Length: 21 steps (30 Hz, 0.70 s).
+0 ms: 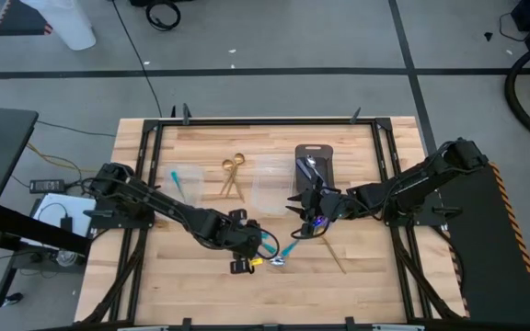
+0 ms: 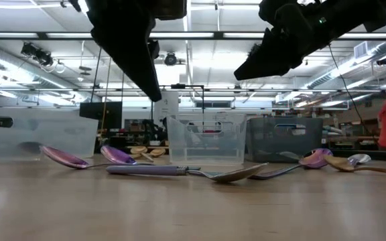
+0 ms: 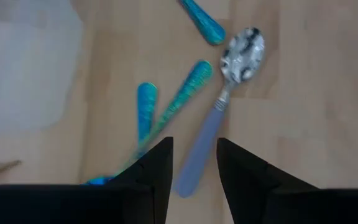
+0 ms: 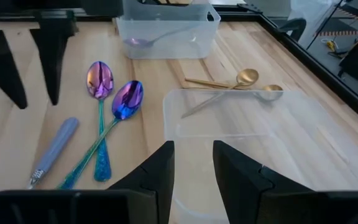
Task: Sort silverware by color (type)
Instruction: Put the blue spoon into the left transparent bin
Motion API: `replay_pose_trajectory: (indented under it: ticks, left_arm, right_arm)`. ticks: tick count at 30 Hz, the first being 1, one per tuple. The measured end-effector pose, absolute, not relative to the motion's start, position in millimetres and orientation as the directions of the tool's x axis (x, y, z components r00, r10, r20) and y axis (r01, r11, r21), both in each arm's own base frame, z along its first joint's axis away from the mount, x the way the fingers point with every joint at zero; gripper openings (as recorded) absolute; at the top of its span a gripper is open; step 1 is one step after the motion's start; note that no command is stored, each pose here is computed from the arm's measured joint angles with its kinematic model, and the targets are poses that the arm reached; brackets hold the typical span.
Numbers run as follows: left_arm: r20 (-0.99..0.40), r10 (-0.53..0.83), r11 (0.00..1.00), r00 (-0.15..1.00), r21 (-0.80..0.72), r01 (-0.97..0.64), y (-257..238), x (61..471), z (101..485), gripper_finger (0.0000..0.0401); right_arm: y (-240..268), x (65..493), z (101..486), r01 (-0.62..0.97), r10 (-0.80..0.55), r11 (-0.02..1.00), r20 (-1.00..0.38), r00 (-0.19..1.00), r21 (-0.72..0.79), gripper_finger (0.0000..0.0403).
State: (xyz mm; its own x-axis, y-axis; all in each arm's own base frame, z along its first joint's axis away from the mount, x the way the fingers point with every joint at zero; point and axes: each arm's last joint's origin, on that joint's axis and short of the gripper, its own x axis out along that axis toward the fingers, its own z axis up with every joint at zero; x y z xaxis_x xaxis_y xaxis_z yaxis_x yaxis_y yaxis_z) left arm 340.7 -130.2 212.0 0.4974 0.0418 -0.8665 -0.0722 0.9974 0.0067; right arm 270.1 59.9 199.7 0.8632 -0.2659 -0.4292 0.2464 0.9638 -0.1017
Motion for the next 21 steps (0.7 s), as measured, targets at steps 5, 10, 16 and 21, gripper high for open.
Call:
replay_pose_trajectory:
  ticks: [5,10,16,21]
  left_arm:
    - [-0.853,0.081,0.996,0.516,0.045,-0.083,-129.2,341.7,212.7,0.0133]
    - [-0.820,0.086,0.988,0.566,-0.003,-0.154,-130.0,344.7,209.7,0.0133]
    - [-0.790,0.093,0.984,0.607,-0.020,-0.177,-136.7,345.7,212.2,0.0133]
    - [-0.772,0.124,0.981,0.623,0.002,-0.193,-143.3,343.5,212.5,0.0133]
  right_arm:
    - [58.5,270.2,199.5,0.243,-0.270,0.963,-0.431,0.861,-0.119,0.0121]
    - [59.9,268.8,197.6,0.233,-0.266,0.964,-0.449,0.853,-0.128,0.0121]
    - [60.8,266.9,195.0,0.220,-0.269,0.963,-0.473,0.839,-0.156,0.0121]
    - [58.9,267.2,195.0,0.222,-0.283,0.958,-0.471,0.835,-0.183,0.0121]
